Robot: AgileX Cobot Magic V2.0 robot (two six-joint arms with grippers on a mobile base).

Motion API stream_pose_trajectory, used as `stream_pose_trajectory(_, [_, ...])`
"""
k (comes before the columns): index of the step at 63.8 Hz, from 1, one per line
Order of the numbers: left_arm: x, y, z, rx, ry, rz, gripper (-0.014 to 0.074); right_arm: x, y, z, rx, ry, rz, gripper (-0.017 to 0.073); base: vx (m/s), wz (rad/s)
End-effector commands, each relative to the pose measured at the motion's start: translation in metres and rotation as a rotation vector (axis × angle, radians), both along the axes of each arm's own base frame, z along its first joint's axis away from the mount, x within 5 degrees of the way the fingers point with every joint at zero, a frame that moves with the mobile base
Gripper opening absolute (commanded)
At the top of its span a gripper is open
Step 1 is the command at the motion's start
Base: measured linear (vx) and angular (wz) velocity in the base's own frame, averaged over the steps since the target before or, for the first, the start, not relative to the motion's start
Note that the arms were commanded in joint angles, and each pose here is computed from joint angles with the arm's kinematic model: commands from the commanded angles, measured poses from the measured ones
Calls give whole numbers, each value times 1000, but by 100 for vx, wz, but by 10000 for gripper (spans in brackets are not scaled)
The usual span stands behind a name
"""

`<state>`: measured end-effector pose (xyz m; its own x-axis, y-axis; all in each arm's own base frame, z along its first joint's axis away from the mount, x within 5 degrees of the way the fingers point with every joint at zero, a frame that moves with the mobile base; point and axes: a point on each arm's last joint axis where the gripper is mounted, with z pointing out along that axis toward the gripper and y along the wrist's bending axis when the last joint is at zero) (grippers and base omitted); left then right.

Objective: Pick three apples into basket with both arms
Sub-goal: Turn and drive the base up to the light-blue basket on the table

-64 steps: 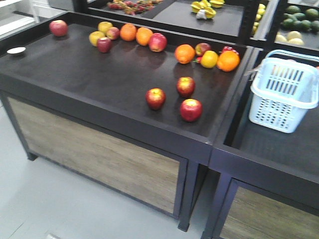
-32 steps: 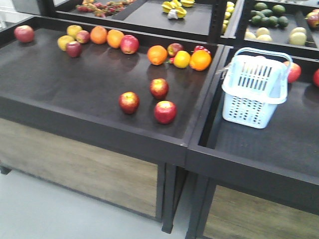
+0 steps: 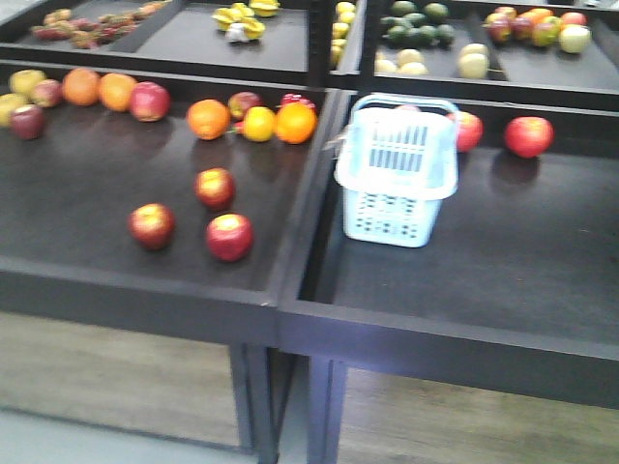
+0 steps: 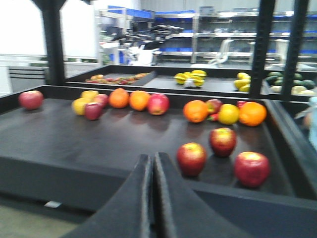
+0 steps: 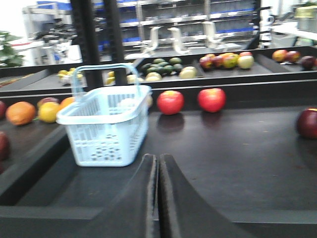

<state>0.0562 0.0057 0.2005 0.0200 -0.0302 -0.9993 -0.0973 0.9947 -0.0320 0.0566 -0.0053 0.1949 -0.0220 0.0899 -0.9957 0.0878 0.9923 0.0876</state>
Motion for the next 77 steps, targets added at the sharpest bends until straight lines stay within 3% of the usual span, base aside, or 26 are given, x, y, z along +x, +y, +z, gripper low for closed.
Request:
stream_pose_trajectory(1, [0,-1,-1,-1,-61,-11,-6,0,0,3,-17,-69,3,-4,10,-39])
stream_pose_trajectory(35, [0,-1,-1,-1,-61,-11,-6,0,0,3,-17,-69,3,-4,11,-31])
stream_pose_trajectory(77, [0,-1,-1,-1,-61,-11,-6,0,0,3,-17,-69,3,-4,11,-6])
